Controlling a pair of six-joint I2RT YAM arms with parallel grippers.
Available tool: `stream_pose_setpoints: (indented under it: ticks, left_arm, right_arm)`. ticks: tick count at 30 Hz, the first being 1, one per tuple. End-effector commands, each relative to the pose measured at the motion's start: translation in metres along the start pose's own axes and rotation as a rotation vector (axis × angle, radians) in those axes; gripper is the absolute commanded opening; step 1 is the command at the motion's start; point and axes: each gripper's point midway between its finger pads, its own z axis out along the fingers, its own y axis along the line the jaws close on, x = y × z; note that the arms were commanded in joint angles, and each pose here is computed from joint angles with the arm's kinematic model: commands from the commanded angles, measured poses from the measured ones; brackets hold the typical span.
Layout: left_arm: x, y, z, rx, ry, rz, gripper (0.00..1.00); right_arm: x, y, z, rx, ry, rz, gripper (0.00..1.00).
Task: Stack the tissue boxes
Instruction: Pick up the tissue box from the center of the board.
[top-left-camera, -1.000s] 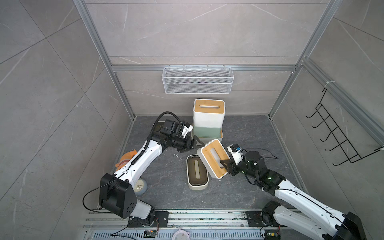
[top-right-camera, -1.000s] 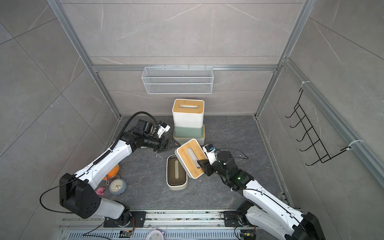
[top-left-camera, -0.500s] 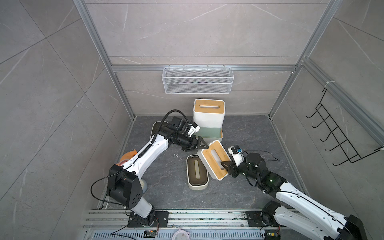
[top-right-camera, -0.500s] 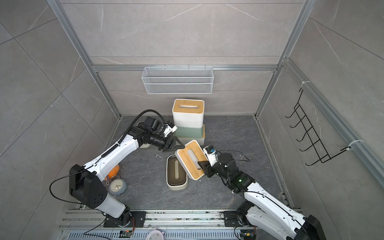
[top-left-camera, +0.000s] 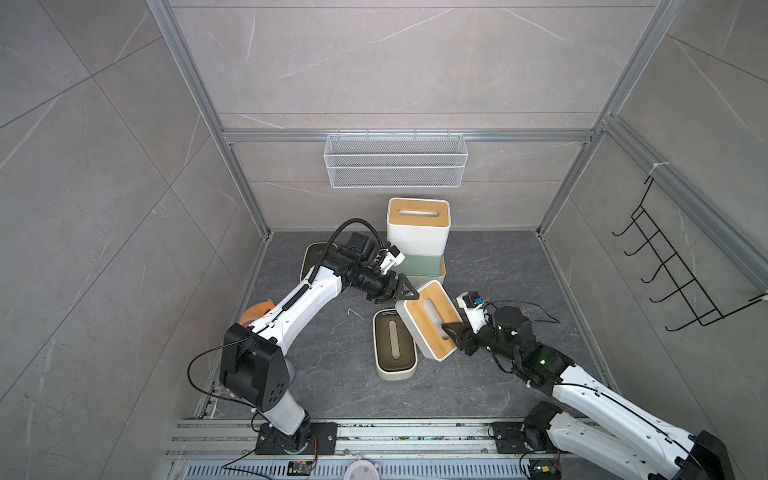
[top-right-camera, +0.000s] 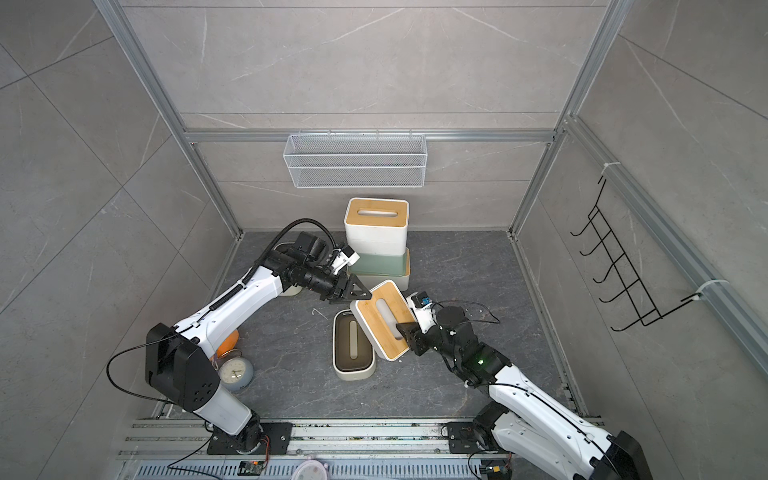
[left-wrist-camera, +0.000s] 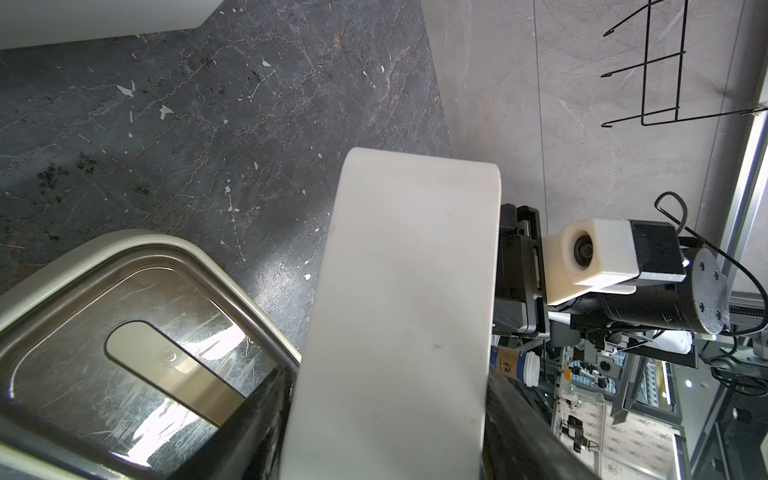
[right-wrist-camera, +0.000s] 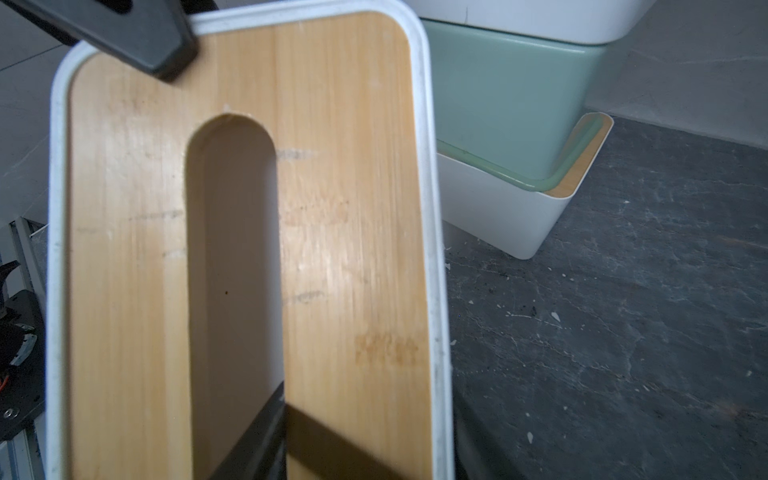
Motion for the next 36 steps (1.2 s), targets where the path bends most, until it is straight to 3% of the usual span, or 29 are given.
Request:
stream_pose_setpoints:
  ticks: [1, 6, 11, 27, 36]
  left_arm:
    - [0.005, -0.024, -0.002, 0.079, 0.035, 0.013, 0.73]
    - [0.006, -0.024, 0.001, 0.074, 0.04, 0.016, 0.77]
    - [0.005, -0.025, 0.002, 0.074, 0.042, 0.015, 0.75]
    - [0.011, -0.031, 0.002, 0.138, 0.026, -0.013, 0.48]
    - [0.026, -0.021, 0.002, 0.132, -0.014, -0.037, 0.37]
  right_arm:
    - [-0.024, 0.006, -0.004, -0.021, -0.092, -0.019, 0.42]
    - [-0.024, 0.007, -0.004, -0.021, -0.091, -0.019, 0.42]
    - [-0.024, 0.007, -0.004, -0.022, -0.089, -0.019, 0.42]
    - [-0.029, 0.009, -0.007, -0.028, -0.094, -0.018, 0.44]
    - [-0.031, 0.011, -0.007, -0.034, -0.078, -0.01, 0.58]
